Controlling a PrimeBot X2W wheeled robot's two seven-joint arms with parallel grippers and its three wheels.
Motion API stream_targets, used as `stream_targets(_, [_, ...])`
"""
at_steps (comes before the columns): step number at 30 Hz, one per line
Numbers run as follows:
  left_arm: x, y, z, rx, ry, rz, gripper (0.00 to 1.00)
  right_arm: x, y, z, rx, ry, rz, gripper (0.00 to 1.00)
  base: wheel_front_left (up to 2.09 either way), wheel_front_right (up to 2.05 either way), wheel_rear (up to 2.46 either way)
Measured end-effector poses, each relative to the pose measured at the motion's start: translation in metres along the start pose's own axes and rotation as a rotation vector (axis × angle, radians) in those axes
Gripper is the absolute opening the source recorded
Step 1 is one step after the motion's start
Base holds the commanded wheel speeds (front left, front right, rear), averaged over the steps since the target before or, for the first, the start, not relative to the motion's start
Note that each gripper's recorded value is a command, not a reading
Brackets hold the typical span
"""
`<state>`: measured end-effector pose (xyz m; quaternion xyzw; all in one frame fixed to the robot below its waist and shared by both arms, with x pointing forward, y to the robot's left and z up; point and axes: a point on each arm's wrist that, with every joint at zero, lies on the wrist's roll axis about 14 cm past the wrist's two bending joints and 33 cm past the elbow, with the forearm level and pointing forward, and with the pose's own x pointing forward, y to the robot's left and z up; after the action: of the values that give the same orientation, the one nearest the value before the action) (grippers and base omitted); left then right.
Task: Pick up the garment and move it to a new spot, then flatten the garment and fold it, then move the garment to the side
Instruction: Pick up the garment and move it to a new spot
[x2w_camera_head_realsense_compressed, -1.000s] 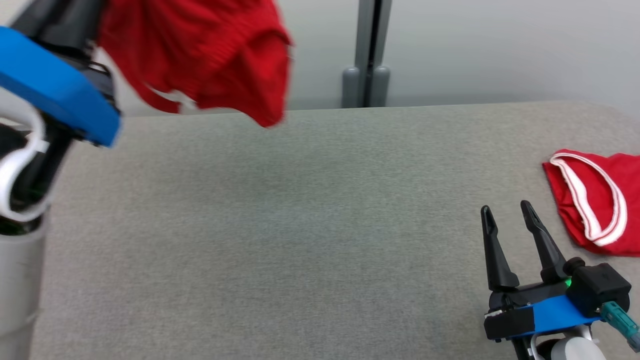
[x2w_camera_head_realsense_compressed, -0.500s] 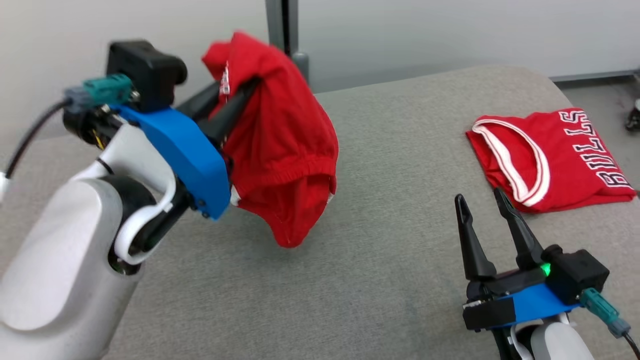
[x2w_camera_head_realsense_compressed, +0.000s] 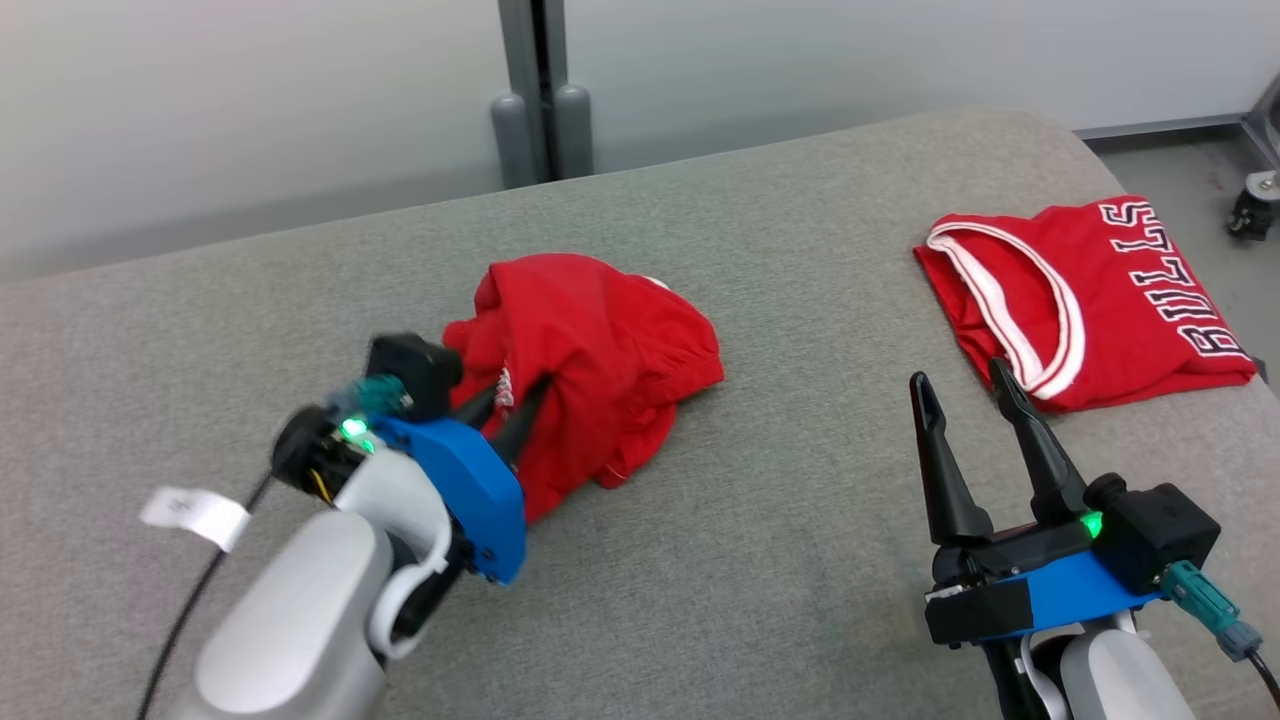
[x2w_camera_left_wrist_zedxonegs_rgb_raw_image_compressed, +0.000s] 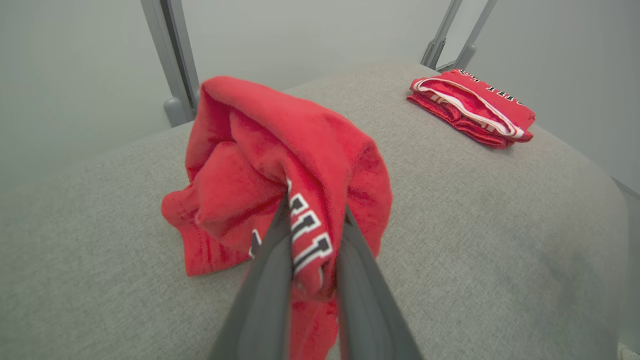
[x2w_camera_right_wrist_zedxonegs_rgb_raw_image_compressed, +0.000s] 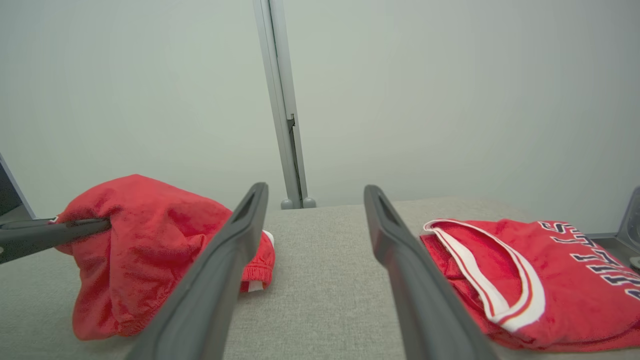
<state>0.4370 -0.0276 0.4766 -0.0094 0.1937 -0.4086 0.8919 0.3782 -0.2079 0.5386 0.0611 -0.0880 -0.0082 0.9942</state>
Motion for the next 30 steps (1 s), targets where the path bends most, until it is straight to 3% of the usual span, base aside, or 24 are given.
stream_targets(4, [0.001, -0.008, -0.031, -0.067, 0.014, 0.022, 1.0, 0.004, 0.006, -0.001, 0.008, -0.003, 0.017, 1.0, 0.0, 0.0, 0.0])
stream_targets(9, [-0.008, -0.014, -0.024, -0.113, -0.097, 0.043, 1.0, 0.009, 0.014, 0.001, 0.014, -0.015, 0.04, 1.0, 0.0, 0.0, 0.0])
stream_targets(11, [-0.022, -0.007, -0.006, -0.129, -0.225, 0.076, 1.0, 0.01, 0.019, 0.0, 0.014, -0.014, 0.055, 1.0, 0.0, 0.0, 0.0])
stream_targets(17, [-0.06, 0.014, 0.006, -0.162, -0.399, 0.189, 1.0, 0.009, 0.023, 0.002, 0.018, -0.022, 0.066, 1.0, 0.0, 0.0, 0.0])
stream_targets(30, [-0.146, 0.076, 0.011, -0.129, -0.546, 0.522, 1.0, 0.003, 0.02, 0.003, 0.018, -0.01, 0.057, 1.0, 0.0, 0.0, 0.0])
